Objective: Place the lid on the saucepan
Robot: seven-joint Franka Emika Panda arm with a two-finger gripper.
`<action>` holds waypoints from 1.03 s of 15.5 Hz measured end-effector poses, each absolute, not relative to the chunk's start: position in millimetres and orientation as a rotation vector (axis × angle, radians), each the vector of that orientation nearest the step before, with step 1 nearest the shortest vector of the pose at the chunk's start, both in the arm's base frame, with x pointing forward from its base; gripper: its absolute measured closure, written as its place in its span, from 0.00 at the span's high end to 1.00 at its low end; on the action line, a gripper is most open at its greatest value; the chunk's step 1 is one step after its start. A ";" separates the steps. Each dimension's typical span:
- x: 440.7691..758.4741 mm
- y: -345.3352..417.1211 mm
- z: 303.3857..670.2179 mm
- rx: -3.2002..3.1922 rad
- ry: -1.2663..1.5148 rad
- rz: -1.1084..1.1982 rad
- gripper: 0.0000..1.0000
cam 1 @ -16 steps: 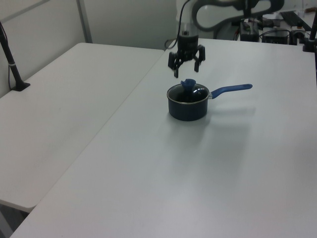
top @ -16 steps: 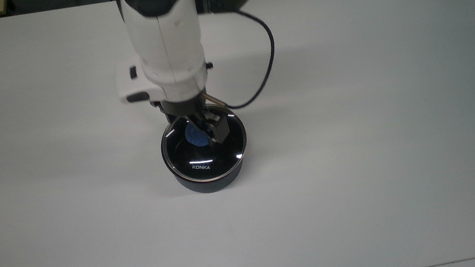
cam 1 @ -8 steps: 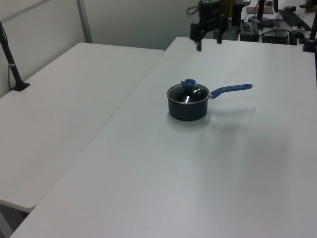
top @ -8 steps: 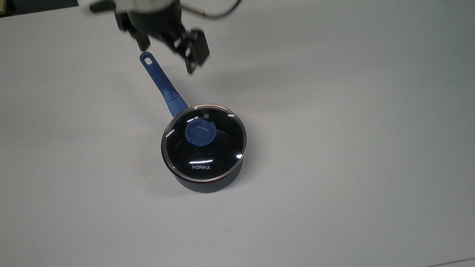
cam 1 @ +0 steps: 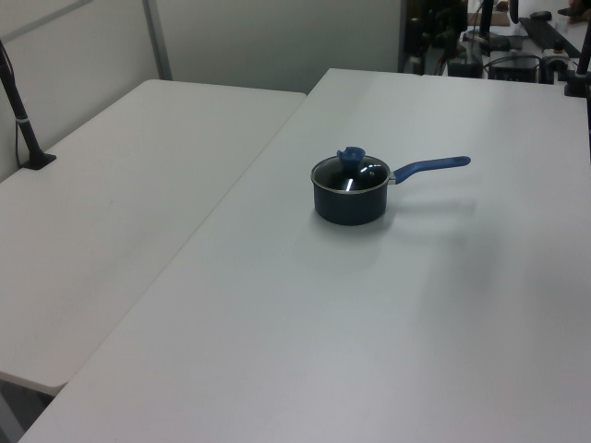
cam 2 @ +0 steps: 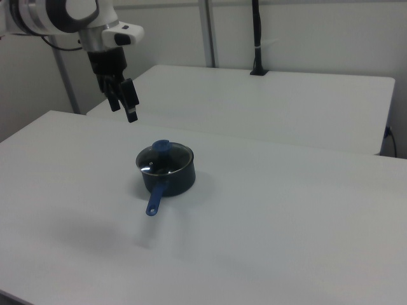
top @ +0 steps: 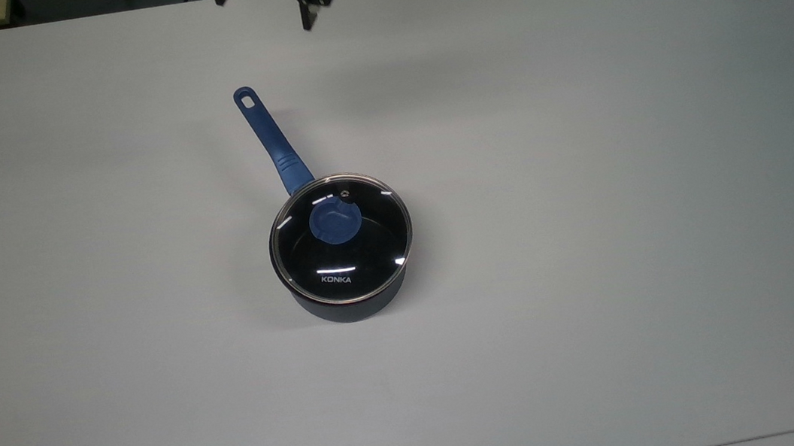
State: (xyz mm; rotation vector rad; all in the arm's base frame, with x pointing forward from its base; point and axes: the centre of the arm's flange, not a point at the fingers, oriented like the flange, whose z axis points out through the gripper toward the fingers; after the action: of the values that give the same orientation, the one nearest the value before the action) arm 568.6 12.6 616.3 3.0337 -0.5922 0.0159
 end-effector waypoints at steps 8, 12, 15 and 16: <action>556.2 -3.9 622.1 3.071 -0.117 0.010 1.00; 556.3 -14.1 621.8 3.071 -0.101 0.010 1.00; 558.0 -20.3 623.4 3.071 -0.075 0.036 1.00; 558.8 -20.5 624.1 3.071 -0.068 0.047 1.00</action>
State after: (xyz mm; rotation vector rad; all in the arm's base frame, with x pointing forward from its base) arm 558.8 -20.5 624.1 3.0711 -0.0684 0.0474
